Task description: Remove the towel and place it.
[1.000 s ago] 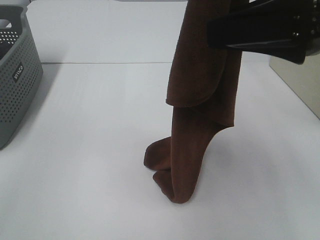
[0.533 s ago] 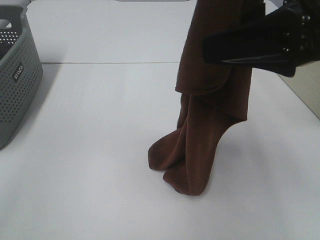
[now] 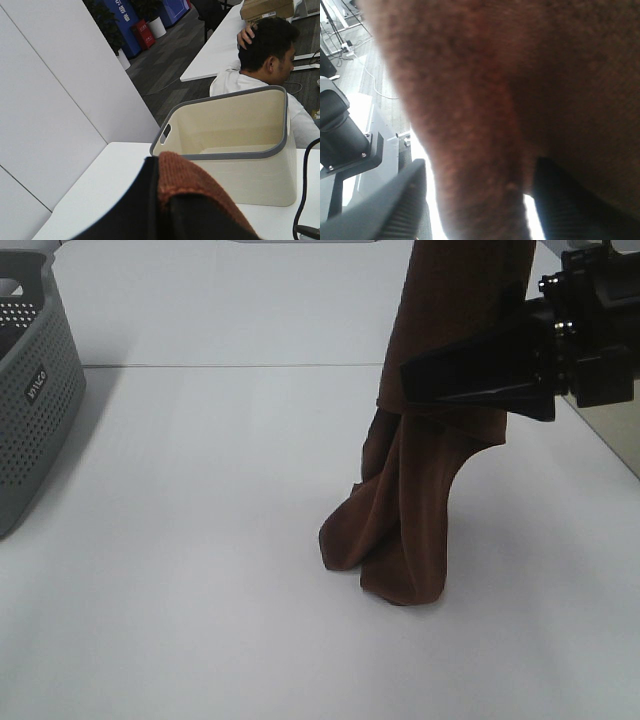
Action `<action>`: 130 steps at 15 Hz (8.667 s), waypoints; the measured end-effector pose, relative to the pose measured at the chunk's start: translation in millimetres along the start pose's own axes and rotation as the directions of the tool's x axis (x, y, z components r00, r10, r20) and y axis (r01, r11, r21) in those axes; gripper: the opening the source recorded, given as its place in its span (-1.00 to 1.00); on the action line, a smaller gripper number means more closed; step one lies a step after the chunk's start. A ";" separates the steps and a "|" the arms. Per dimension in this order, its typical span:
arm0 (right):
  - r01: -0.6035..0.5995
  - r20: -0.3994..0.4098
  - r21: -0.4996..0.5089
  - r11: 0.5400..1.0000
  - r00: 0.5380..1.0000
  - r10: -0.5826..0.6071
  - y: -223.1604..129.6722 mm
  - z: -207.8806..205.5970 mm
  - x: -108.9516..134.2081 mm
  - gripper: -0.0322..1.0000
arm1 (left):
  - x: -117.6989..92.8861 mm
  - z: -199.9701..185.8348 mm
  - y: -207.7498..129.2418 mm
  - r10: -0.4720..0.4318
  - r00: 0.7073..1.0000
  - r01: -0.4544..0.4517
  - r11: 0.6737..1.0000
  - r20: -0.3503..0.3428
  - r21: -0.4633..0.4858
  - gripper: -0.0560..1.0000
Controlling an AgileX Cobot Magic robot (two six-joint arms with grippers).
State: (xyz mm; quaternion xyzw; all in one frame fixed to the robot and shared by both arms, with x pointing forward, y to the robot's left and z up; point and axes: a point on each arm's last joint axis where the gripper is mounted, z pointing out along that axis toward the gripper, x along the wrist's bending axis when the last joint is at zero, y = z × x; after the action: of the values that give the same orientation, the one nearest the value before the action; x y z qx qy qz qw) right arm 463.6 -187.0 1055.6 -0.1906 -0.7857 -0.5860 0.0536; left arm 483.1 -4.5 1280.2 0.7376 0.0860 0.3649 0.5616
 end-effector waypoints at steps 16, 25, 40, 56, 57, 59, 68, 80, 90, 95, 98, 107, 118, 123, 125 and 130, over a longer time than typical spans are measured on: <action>-0.438 0.354 0.321 0.840 0.878 0.323 40.8 -49.0 39.6 -0.92 | 6.1 -9.0 -38.3 0.112 0.993 -0.093 0.898 -0.020 0.429 -0.89; -0.229 0.662 0.339 0.912 0.748 -0.058 151.6 -95.1 12.4 -0.92 | 55.5 -22.4 -58.8 0.289 0.934 -0.114 0.798 -0.210 0.591 -0.89; 0.503 0.641 0.426 0.752 0.419 -0.643 255.3 -78.5 -79.8 -0.92 | 162.7 -3.9 -85.6 0.295 0.793 -0.258 0.955 -0.534 0.144 -0.89; 0.698 0.688 0.308 0.646 0.306 -0.658 243.2 -34.1 -163.3 -0.92 | 246.1 55.7 -185.7 0.293 0.698 -0.402 0.916 -0.654 -0.018 -0.89; 0.696 0.665 0.330 0.638 0.309 -0.680 241.1 -33.0 -163.3 -0.92 | 246.9 56.1 -188.5 0.294 0.699 -0.385 0.923 -0.652 0.003 -0.89; 0.676 0.622 0.400 0.619 0.296 -0.725 235.7 -32.7 -165.7 -0.92 | 248.1 56.0 -191.4 0.287 0.701 -0.360 0.933 -0.653 0.024 -0.89; 0.646 0.629 0.526 0.553 0.141 -0.764 238.4 -41.7 -172.6 -0.92 | 243.2 61.0 -190.6 0.300 0.701 -0.416 0.909 -0.647 -0.029 -0.89; 0.617 0.541 0.488 0.617 0.341 -0.769 223.5 -31.5 -168.8 -0.92 | 240.3 76.4 -224.2 0.205 0.756 -0.214 0.975 -0.622 0.060 -0.89; 0.017 0.539 0.355 0.935 0.813 -0.220 204.7 -48.3 -106.5 -0.92 | 163.6 25.3 -174.9 -0.121 0.898 0.392 0.660 -0.424 0.641 -0.89; -0.128 0.591 0.289 0.949 0.803 -0.072 198.4 -62.4 -66.8 -0.92 | 158.2 18.8 -160.7 -0.201 0.892 0.427 0.668 -0.404 0.610 -0.89; -0.188 0.596 0.324 0.927 0.802 -0.046 181.7 -60.8 -67.8 -0.92 | 147.4 11.3 -162.4 -0.247 0.899 0.432 0.634 -0.362 0.641 -0.89; -0.406 0.587 0.296 0.865 0.791 0.170 132.4 -60.0 -27.9 -0.92 | 69.5 -107.6 -148.9 -0.408 0.876 0.453 0.515 -0.257 0.727 -0.89; -0.548 0.565 0.298 0.782 0.762 0.318 41.5 -71.0 59.5 -0.92 | -25.1 -175.2 -207.5 -0.665 0.706 0.534 0.274 -0.243 0.800 -0.89; -0.649 0.556 0.350 0.676 0.724 0.408 -15.4 -62.0 69.1 -0.92 | -47.2 -179.8 -233.7 -0.707 0.666 0.496 0.178 -0.240 0.850 -0.89; -0.684 0.549 0.378 0.624 0.708 0.444 -35.7 -57.2 69.3 -0.92 | -53.8 -178.1 -242.7 -0.725 0.649 0.463 0.135 -0.232 0.876 -0.89; -0.707 0.528 0.448 0.548 0.703 0.476 -64.8 -49.8 65.3 -0.92 | -64.0 -156.6 -272.4 -0.743 0.630 0.355 0.019 -0.225 0.935 -0.89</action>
State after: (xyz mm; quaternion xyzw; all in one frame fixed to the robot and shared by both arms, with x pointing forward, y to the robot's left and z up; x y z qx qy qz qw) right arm 373.0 -234.0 1032.6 -0.5189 -0.8144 -0.1945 0.1722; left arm 414.8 177.6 1025.3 0.8633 0.4683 -0.1428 0.1223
